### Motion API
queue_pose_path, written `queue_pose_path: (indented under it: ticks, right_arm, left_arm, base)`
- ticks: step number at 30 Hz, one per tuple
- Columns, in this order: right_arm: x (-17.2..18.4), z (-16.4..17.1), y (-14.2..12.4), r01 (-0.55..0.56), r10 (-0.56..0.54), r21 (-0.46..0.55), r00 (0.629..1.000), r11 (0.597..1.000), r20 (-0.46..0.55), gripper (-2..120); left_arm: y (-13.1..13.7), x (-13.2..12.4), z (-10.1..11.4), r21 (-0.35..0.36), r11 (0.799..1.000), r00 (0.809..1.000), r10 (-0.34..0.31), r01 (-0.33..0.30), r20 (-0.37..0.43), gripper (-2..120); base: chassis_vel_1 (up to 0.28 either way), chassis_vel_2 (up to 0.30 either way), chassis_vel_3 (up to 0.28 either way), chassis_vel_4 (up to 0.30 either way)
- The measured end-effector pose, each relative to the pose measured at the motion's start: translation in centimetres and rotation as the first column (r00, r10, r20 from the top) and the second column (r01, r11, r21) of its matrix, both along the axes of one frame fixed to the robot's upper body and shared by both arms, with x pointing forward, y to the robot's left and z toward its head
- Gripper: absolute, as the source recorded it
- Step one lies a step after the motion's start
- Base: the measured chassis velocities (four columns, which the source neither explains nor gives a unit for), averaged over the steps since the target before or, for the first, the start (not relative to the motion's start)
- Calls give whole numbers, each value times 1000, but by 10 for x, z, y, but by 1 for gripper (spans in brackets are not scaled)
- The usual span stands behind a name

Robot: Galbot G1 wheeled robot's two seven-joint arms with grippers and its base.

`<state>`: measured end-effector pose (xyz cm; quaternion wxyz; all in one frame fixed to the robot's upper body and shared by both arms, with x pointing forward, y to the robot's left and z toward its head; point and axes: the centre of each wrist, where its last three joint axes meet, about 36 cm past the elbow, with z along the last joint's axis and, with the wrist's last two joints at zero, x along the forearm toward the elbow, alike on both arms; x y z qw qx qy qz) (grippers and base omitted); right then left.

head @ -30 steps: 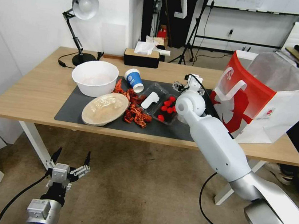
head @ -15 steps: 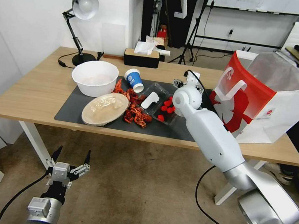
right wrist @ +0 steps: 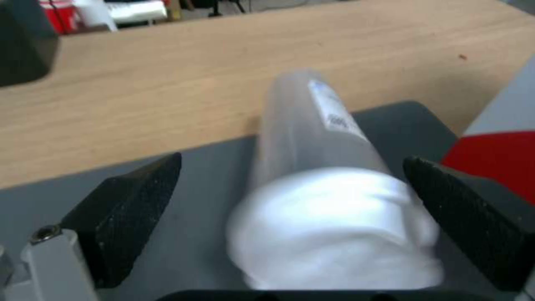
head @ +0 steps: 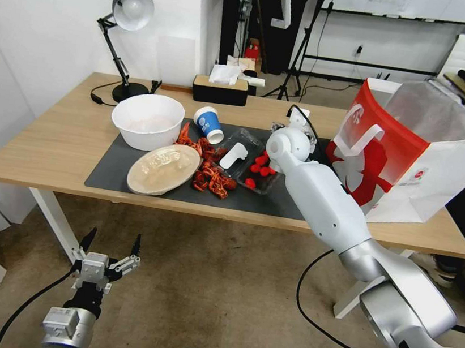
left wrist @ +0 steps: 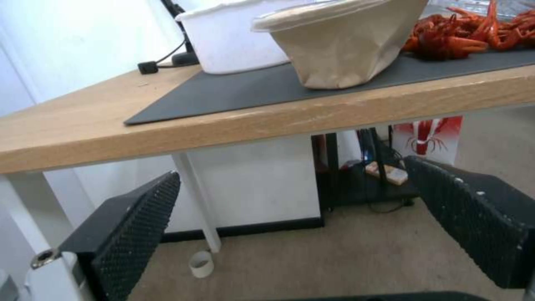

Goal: Pick up the trash from the table and place it into the takeout bag.

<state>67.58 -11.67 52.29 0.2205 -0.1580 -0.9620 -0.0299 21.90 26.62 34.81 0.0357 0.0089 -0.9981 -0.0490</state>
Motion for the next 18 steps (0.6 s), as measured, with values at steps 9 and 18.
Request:
queue_pose_path:
  ticks: [9, 18]
  right_arm:
    - [5, -11, -11, 35, -35, -4, 999, 999, -23, 100]
    - [5, -15, -14, 41, -41, -4, 999, 999, -30, 100]
  left_arm:
    - [-1, 0, 0, -1, 1000, 1000, -2, 2, 1, 100]
    - [0, 1, 0, 1, 1000, 1000, -3, 3, 4, 100]
  base:
    - [0, 0, 0, 0]
    - [0, 0, 0, 0]
